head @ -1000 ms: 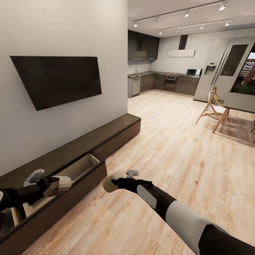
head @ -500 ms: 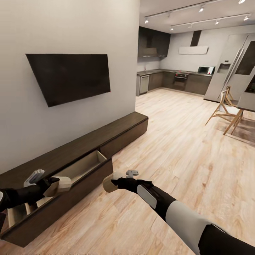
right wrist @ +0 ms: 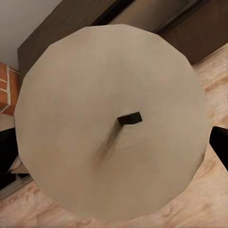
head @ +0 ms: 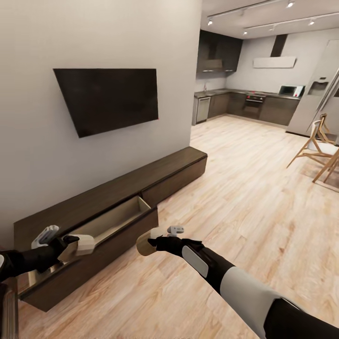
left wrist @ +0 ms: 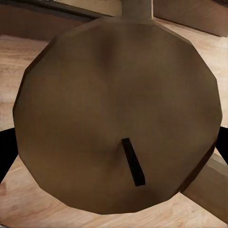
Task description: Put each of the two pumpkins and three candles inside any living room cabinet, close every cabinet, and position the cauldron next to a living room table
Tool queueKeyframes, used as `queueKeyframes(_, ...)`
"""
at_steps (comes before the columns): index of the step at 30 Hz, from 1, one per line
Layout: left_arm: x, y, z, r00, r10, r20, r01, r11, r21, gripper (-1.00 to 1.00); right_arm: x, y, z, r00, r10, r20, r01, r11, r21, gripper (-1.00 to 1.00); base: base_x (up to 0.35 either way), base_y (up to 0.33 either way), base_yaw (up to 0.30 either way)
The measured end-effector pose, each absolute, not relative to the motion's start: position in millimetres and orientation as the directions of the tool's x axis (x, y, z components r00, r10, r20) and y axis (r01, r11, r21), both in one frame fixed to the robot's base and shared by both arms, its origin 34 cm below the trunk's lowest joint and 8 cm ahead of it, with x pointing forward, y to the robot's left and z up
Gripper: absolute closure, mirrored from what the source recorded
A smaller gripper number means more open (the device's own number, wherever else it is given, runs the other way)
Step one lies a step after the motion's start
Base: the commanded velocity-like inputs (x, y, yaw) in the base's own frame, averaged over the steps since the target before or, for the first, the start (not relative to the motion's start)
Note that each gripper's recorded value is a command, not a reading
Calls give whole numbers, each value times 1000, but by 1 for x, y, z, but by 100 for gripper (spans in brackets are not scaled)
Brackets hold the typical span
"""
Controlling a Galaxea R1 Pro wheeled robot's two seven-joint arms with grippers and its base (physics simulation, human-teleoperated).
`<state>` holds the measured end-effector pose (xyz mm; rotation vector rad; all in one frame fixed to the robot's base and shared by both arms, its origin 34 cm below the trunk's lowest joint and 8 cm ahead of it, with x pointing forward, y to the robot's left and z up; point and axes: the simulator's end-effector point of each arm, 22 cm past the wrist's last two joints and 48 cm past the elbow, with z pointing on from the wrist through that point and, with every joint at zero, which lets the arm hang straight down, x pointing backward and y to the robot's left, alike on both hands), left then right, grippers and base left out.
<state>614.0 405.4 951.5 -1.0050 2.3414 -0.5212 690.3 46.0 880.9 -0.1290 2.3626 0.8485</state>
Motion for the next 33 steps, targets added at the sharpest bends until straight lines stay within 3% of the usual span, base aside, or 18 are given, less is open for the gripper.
queueKeyframes(33, 610, 406, 933, -593, -749, -297, -566, 650, -507, 100, 681, 47, 858, -823, 91, -561, -282, 792, 542, 100, 0, 0, 161)
